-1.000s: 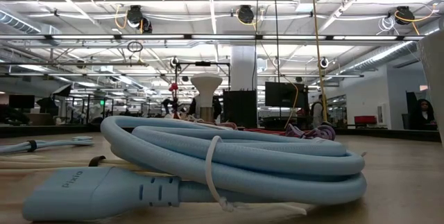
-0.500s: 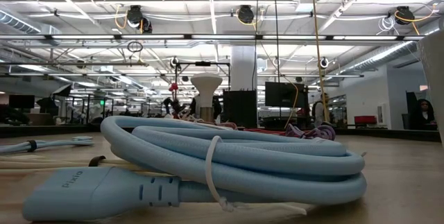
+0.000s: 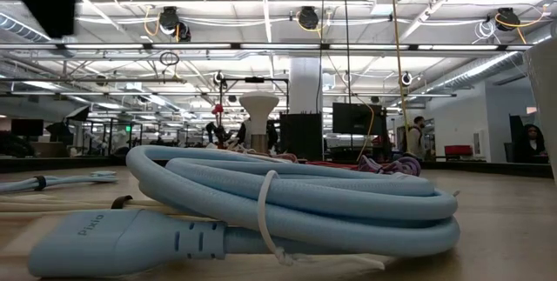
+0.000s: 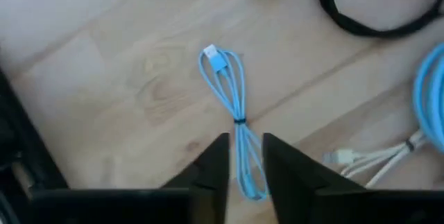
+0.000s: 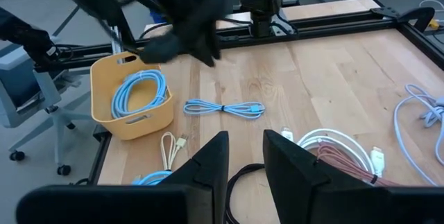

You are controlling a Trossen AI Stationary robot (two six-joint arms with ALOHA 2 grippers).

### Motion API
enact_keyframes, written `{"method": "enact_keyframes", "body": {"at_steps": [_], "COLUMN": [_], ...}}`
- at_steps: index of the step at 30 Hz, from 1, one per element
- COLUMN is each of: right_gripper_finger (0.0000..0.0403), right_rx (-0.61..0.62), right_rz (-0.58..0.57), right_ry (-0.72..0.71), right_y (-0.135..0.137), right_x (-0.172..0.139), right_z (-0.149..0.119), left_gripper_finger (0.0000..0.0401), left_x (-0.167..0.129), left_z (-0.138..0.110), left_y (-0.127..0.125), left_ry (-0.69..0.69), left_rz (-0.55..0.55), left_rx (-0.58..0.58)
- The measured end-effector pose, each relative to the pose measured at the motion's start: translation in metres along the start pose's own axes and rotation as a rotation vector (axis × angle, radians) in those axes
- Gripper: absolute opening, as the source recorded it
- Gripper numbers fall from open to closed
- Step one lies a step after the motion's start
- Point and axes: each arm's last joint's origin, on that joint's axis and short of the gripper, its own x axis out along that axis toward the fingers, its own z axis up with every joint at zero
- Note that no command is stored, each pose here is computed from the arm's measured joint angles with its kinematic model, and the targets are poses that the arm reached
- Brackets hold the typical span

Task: Pick & Place USB Port
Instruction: Put the blue charger cable into the gray bin

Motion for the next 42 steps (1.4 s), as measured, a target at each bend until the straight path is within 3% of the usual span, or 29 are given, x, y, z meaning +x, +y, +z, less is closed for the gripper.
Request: {"method": "enact_keyframes", "body": {"at_steps": [6,10,12,17,20,31,42], "right_gripper_finger": [0.0082,0.0082,0.0082,0.0082,0.0082,0.0082,0.0082], "right_rx": [0.028,0.039,0.046,0.04,0.046,0.045,0.05], "right_rz": [0.005,0.02,0.027,0.016,0.019,0.015,0.028], "right_ry": [-0.002,-0.012,-0.012,-0.01,-0.009,-0.003,0.004], "right_y": [0.001,0.003,0.005,0.009,0.01,0.01,0.013], "right_x": [-0.001,-0.007,-0.009,-0.012,-0.012,-0.012,-0.014], "right_z": [0.0,0.002,0.001,-0.001,-0.001,-0.002,-0.004], "left_gripper_finger": [0.0211,0.0254,0.0262,0.025,0.023,0.0178,0.0203], "left_x": [0.039,0.067,0.081,0.102,0.104,0.106,0.145], "left_z": [0.037,0.036,0.031,0.019,0.013,0.014,0.001], "left_y": [0.006,0.018,0.02,0.007,0.001,0.003,-0.002], "left_ry": [0.183,0.286,0.333,0.367,0.34,0.283,0.368], "left_rz": [0.076,0.148,0.133,-0.058,-0.118,-0.099,-0.089], "left_rx": [-0.044,-0.027,-0.019,-0.032,-0.051,-0.049,-0.04]}}
